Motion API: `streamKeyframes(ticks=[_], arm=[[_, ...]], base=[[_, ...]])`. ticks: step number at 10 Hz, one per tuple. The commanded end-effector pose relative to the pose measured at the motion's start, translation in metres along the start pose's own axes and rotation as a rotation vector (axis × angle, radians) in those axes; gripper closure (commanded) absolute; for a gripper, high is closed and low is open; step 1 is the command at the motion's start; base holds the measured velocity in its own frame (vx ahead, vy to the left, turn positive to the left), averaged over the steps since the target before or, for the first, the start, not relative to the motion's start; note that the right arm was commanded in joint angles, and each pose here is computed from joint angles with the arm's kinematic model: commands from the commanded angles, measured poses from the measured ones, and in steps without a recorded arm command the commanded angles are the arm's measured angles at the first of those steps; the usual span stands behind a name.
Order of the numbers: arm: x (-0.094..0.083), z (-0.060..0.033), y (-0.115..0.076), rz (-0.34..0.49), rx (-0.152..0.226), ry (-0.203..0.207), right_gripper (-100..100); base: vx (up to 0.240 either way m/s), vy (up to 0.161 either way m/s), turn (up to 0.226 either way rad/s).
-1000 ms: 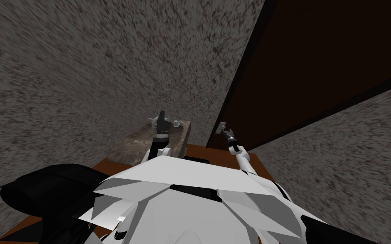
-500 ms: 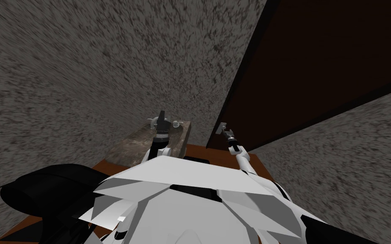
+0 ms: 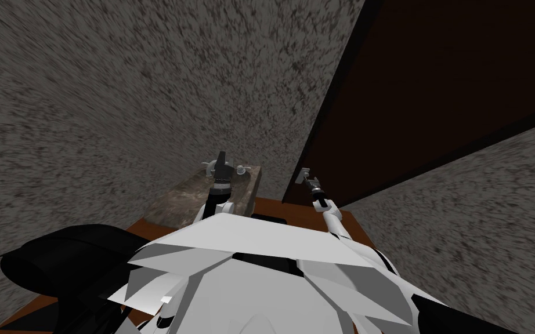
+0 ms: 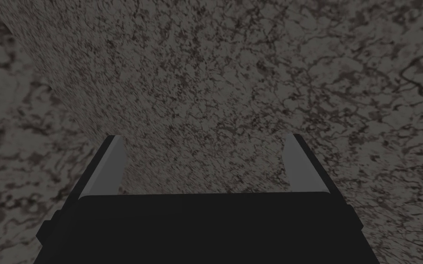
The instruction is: Pull the door open
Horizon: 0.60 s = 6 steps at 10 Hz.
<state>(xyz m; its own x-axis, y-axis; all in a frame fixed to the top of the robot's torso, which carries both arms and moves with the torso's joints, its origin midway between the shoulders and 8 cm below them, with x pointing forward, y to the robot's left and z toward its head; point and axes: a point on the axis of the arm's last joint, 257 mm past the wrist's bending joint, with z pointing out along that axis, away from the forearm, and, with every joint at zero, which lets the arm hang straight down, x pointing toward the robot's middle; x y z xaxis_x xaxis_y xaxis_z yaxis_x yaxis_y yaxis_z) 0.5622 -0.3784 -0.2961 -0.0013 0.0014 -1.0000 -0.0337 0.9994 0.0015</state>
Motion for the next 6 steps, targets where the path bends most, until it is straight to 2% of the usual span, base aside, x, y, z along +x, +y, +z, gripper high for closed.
streamKeyframes(ticks=[1, 6], arm=[[0.0000, 0.0000, 0.0000, 0.000, 0.000, 0.000, -100], [0.0001, 0.0015, -0.0008, 0.000, 0.009, 0.001, -100]], base=[[0.000, 0.000, 0.000], [0.052, -0.009, 0.030]])
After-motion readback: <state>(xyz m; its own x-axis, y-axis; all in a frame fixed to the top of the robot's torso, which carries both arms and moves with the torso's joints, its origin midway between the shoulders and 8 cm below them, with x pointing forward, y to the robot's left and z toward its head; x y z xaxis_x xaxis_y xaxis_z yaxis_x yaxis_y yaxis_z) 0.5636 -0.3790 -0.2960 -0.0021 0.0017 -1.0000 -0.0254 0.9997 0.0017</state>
